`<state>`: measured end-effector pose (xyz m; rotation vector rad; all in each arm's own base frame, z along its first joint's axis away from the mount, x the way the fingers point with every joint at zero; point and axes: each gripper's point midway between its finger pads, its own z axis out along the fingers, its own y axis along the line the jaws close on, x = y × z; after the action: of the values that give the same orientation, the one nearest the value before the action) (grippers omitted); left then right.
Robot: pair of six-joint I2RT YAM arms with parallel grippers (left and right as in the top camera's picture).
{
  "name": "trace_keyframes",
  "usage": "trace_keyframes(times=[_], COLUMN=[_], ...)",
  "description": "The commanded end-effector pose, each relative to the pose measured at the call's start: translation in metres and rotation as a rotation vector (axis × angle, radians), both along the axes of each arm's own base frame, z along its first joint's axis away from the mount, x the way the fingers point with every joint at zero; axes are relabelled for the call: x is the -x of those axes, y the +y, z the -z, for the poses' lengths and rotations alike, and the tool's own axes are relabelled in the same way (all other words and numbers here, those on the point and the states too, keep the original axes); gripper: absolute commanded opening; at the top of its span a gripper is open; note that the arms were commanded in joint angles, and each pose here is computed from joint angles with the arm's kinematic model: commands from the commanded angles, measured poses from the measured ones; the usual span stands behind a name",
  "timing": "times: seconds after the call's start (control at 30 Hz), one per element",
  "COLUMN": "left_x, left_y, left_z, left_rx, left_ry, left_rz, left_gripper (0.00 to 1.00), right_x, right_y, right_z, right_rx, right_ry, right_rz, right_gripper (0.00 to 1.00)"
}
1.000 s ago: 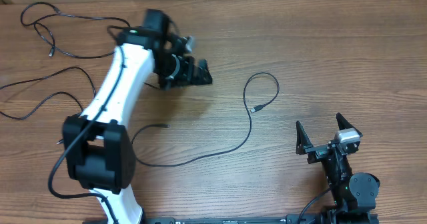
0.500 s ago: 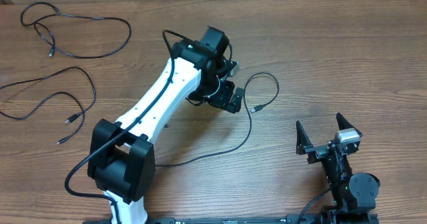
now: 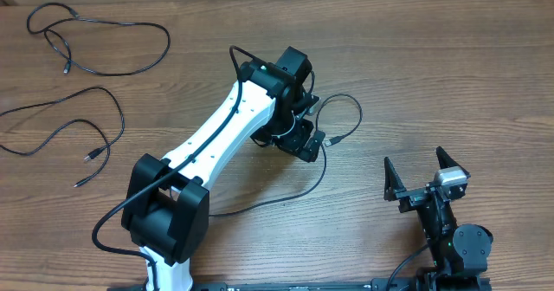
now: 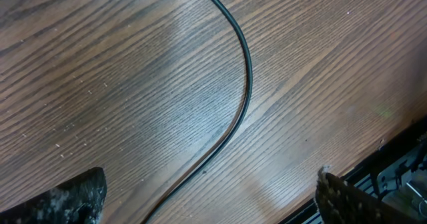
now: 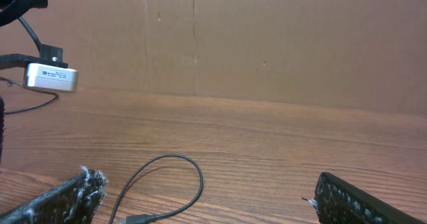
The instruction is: Untangle cables
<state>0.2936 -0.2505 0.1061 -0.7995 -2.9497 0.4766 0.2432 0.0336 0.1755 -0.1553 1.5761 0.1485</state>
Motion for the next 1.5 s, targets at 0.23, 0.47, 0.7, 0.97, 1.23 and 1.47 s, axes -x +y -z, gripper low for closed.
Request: trace_keyframes(times=[0.23,0.47,0.7,0.97,1.23,1.47], left_x=[0.013,0.026,0.035,0.030,0.026,0.026], left_y=[-0.005,-0.005,0.003,0.000,-0.003,-0.003], left_z=[0.009,0.022,0.039,0.042,0.042,0.042], left_rx=[-0.021,-0.058,-0.095,-0.082,-0.070,-0.070], left_ry=[0.019,0.015,0.037,0.016,-0.004,-0.005], left_rz=[0.078,0.160,0.162,0.162,0.161,0.165], left_gripper=[1.00,1.00,1.00,1.00,1.00,0.99], right_x=[0.000,0.000,0.000,0.000,0.000,0.000], right_y=[0.000,0.000,0.000,0.000,0.000,0.000], right_z=[0.002,0.002,0.002,0.002,0.002,0.002], right_rx=[0.001,0.001,0.001,0.001,0.001,0.001], right_ry=[-0.003,-0.003,-0.003,-0.003,-0.003,-0.003], right_rz=[0.004,0.004,0.004,0.004,0.004,0.004], right_gripper=[1.00,1.00,1.00,1.00,1.00,1.00])
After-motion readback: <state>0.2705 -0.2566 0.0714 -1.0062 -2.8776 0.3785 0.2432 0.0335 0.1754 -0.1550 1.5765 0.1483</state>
